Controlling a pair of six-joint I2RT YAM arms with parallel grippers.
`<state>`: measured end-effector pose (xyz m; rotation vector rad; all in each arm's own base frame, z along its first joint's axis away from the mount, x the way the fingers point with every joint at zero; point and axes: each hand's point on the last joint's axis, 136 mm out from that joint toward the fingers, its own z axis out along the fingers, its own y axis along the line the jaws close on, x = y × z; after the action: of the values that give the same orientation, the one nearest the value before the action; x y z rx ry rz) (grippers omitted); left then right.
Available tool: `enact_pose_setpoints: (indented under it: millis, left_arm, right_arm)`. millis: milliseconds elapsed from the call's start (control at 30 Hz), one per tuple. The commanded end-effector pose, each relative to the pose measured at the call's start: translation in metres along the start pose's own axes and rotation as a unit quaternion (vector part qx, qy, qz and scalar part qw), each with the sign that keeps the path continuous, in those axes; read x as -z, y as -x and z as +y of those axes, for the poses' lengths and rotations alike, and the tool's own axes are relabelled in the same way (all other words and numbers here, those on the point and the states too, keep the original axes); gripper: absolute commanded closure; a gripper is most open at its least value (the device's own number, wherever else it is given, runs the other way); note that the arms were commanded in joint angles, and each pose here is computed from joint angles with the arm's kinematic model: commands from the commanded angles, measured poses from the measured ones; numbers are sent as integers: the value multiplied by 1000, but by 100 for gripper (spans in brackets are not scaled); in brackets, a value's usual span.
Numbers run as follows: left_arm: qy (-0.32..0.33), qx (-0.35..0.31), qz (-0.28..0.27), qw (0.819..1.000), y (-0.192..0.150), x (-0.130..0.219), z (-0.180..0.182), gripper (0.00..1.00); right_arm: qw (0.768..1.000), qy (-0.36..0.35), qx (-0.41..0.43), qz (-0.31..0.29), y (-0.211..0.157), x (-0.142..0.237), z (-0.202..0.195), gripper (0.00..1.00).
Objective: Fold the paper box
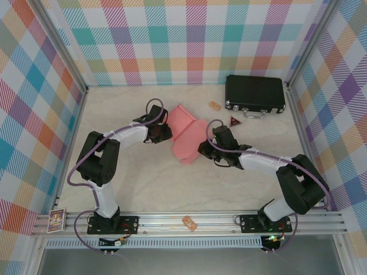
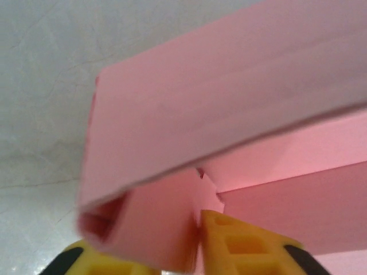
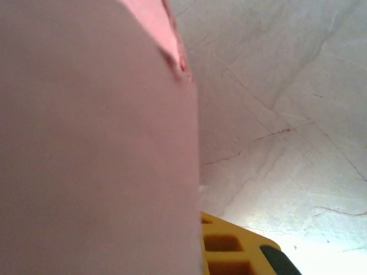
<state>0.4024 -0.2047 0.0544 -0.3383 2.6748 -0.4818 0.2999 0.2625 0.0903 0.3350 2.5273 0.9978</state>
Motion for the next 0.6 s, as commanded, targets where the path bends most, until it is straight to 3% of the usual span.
enact_pose_setpoints:
  millis: [0, 267, 567]
  left_arm:
    - [-8, -8, 40, 999, -23, 2, -1, 71]
    - [-32, -33, 11, 999, -11, 32, -13, 59]
    - [-44, -56, -55, 996, 6, 86, -13, 39]
  right_arm:
    - [999, -38, 22, -3, 6, 10, 0, 91]
    - [994, -92, 50, 19, 15, 29, -4, 93]
    - [987, -86, 101, 86, 37, 53, 3, 94]
